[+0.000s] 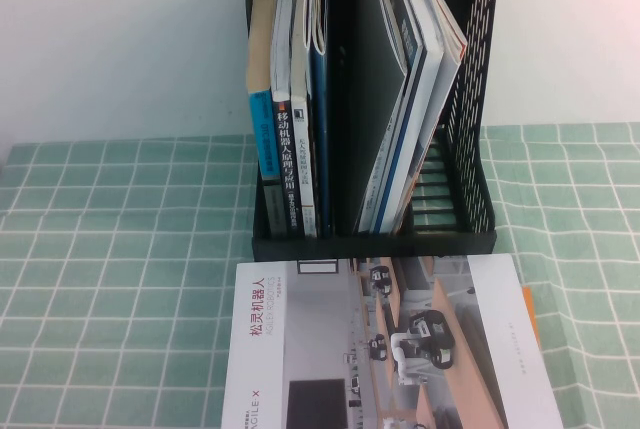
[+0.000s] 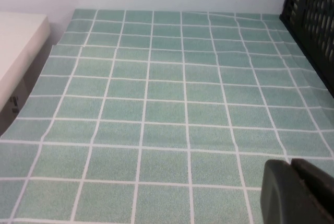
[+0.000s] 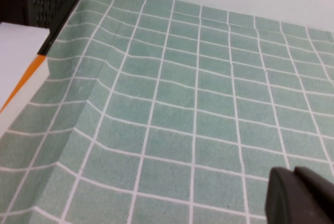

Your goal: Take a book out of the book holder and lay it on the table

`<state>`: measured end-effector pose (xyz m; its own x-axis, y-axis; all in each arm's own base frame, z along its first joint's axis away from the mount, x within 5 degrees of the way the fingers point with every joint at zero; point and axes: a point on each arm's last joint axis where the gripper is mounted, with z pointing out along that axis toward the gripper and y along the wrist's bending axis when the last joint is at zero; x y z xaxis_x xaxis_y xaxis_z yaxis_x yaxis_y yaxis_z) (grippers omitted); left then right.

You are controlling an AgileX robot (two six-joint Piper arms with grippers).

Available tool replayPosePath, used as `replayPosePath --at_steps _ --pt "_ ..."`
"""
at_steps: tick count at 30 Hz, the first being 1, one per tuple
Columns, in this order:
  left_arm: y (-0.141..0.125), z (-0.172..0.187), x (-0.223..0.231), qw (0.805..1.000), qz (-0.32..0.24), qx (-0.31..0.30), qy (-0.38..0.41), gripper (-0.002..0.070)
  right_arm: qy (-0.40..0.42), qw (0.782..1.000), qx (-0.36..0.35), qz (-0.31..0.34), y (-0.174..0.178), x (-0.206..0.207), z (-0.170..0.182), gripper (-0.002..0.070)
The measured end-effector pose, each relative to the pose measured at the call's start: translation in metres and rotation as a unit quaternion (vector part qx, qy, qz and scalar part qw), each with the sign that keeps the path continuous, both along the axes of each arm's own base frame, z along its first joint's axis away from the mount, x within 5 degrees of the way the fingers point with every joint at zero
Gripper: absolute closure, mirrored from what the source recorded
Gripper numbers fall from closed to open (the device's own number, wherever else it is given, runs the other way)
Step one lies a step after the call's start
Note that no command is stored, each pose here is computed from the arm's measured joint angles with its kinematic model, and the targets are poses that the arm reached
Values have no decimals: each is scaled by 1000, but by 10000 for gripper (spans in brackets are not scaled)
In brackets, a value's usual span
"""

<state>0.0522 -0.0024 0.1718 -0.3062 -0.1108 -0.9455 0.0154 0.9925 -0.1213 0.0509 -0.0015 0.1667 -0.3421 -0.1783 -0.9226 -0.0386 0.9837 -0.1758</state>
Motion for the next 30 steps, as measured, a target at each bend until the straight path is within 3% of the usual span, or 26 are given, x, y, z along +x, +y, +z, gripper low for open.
replayPosePath --at_steps 13,30 --pt "0 0 0 1000 0 0 0 676 -1 999 43 3 3 0 0 678" --pt "0 0 0 1000 0 0 0 676 -1 999 44 3 3 0 0 678"
